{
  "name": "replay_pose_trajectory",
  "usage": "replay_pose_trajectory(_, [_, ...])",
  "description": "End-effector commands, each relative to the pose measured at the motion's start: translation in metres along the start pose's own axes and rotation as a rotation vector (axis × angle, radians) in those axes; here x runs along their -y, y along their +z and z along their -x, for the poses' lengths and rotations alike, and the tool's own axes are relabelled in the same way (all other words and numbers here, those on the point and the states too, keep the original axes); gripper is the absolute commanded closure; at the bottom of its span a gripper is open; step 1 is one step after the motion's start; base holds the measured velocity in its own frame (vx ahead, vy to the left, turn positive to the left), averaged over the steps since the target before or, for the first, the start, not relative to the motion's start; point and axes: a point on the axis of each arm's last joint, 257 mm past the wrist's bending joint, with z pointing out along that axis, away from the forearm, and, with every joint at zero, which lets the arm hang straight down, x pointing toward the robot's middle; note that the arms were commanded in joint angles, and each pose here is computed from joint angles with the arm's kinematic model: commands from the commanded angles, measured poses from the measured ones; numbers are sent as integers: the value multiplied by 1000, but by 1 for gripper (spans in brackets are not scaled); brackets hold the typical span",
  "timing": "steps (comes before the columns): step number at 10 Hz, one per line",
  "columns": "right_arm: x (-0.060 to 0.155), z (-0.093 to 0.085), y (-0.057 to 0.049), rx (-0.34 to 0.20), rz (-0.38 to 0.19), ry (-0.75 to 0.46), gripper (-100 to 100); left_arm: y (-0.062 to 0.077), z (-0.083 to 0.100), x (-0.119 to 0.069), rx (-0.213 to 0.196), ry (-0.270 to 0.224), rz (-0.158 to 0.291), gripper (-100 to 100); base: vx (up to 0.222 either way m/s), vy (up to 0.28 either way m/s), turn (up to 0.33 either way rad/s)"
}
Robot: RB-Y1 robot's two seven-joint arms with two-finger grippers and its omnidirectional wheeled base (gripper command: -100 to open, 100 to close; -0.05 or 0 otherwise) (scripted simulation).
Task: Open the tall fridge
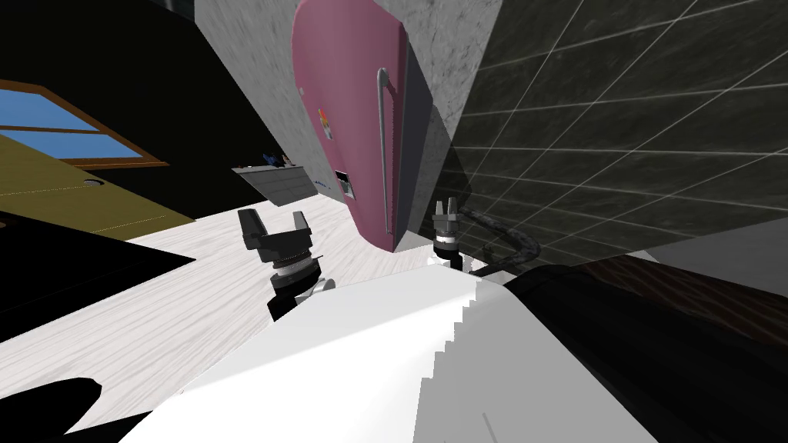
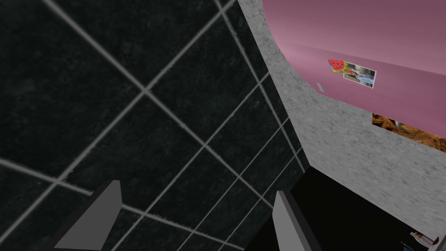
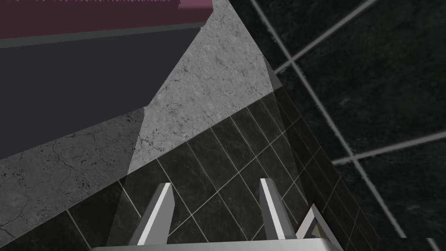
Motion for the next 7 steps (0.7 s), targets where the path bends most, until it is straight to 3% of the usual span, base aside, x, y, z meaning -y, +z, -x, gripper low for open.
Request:
replay_pose_trajectory(1, [0,0,0,0,0,0,0,0,0,0,0,0,0,0,0,0,0])
replay_pose_trajectory(2, [0,0,0,0,0,0,0,0,0,0,0,0,0,0,0,0,0])
replay_pose_trajectory(3, [2,-5,0,-37,-4,-31,-100,0,0,0,0,0,0,0,15,11,-23])
replay_pose_trajectory(7, [12,-23,1,-172,-1,-201,-100,0,0,0,0,0,1,0,33,47,-49])
